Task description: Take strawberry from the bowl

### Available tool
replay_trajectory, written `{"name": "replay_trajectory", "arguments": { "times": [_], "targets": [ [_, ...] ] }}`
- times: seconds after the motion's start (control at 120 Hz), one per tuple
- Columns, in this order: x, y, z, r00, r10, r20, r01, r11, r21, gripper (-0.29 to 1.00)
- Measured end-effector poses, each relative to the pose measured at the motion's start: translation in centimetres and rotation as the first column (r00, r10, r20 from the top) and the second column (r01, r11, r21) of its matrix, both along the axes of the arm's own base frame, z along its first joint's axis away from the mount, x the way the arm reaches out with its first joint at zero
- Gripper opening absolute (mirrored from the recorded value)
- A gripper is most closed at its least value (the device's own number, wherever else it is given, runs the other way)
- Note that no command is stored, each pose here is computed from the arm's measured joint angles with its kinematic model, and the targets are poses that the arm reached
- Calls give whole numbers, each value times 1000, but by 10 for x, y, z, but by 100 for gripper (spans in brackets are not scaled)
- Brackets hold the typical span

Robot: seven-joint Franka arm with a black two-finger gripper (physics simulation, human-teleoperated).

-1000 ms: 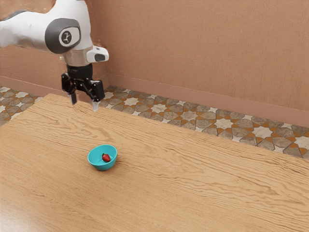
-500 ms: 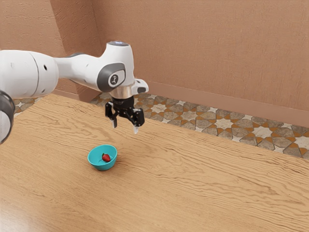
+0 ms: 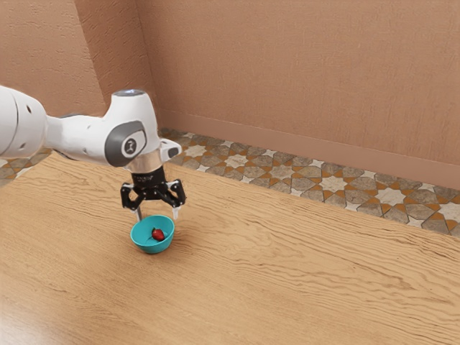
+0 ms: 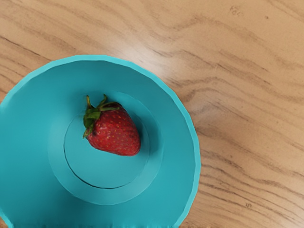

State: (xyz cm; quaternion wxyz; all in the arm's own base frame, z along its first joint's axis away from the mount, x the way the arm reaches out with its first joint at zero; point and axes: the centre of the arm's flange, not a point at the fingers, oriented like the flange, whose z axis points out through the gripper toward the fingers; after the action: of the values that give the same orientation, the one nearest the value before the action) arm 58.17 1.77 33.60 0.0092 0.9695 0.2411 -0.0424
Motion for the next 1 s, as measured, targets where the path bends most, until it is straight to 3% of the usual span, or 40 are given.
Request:
{"name": "replay_trajectory", "arguments": {
  "times": [0.192,0.35,0.5,1.0],
  "targets": [
    [-40,7,-13,989,149,-11,-149,989,13,65],
    [-36,15,-11,970,241,18,-241,970,15,40],
    [-14,20,-16,949,312,44,-313,950,5,30],
    [5,35,-67,890,455,25,-455,890,12,33]
  ]
}}
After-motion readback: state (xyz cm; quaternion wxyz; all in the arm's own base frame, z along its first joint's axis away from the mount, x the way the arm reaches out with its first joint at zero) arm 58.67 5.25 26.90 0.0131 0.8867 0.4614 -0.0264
